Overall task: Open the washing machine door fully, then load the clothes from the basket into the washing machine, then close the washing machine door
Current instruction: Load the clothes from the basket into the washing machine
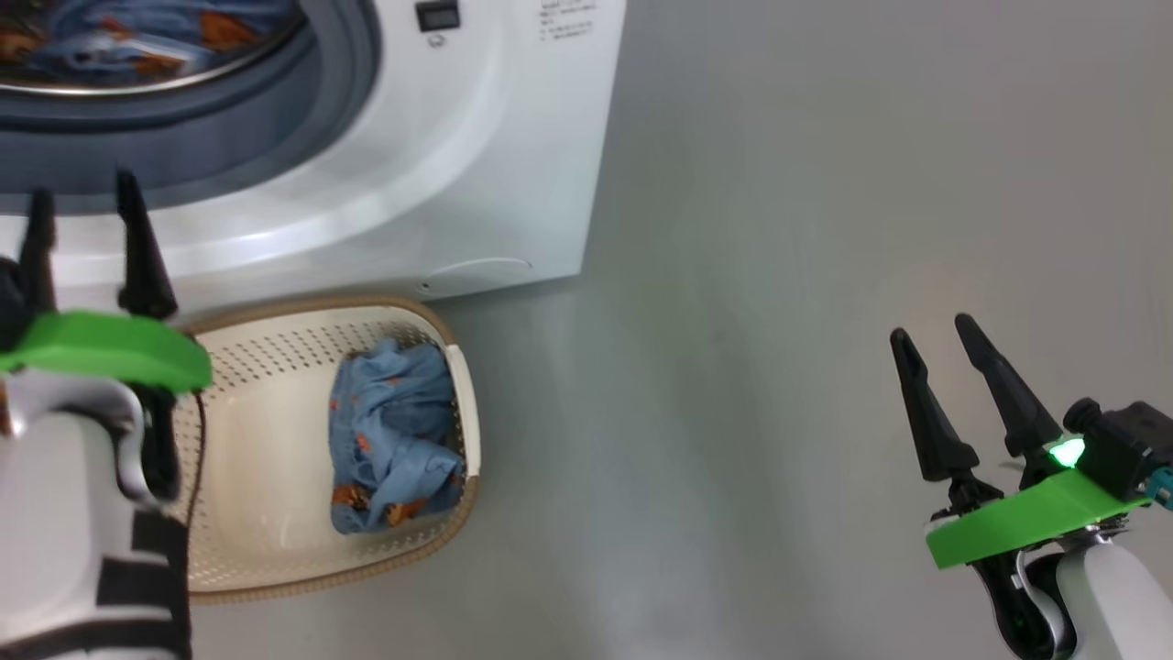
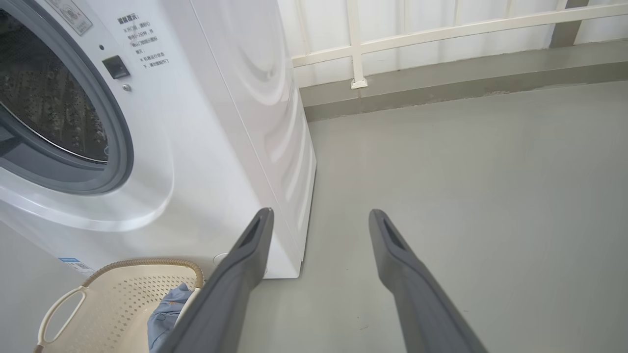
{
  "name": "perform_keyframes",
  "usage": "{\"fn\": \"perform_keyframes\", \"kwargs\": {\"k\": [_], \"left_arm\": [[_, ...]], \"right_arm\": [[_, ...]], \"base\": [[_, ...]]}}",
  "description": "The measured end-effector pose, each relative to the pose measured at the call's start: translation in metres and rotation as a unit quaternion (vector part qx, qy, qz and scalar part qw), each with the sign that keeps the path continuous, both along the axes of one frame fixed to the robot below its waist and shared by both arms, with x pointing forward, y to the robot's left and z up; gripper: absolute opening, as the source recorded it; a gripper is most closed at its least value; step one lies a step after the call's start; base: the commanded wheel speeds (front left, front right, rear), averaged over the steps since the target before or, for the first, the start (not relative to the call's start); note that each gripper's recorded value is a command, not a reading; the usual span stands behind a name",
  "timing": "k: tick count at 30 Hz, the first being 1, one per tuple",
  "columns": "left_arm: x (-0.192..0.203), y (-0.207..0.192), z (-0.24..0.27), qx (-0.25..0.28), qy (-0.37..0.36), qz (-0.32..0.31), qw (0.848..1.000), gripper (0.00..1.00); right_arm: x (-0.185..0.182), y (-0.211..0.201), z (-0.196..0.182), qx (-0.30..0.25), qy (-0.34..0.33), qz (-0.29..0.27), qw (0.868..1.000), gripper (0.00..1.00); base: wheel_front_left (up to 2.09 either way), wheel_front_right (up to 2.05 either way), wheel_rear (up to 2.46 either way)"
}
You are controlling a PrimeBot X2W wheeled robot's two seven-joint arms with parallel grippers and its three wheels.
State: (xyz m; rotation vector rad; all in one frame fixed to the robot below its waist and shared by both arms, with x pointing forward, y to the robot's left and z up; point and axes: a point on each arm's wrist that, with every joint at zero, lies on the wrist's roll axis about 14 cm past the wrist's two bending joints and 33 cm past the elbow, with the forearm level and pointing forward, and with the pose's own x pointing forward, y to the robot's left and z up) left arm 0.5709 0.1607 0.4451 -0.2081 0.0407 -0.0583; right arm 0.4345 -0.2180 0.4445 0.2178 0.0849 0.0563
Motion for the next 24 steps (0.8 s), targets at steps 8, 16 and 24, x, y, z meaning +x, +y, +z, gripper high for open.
{"fn": "perform_keyframes", "kwargs": {"k": [8,16,24], "left_arm": [[-0.048,0.009,0.002,-0.001,0.007,0.009,1.0,1.0],[-0.104,0.017,-0.002,-0.001,0.021,0.017,1.0,1.0],[-0.152,0.027,0.008,0.001,0.013,0.028,1.0,1.0]], "right_arm": [[-0.012,0.004,0.009,-0.001,-0.006,0.009,1.0,1.0],[-0.031,0.006,0.016,-0.001,-0.009,0.013,1.0,1.0],[-0.054,0.003,0.022,-0.001,-0.012,0.009,1.0,1.0]], "base": [[0.0,0.0,0.0],[0.0,0.0,0.0],[0.0,0.0,0.0]]}}
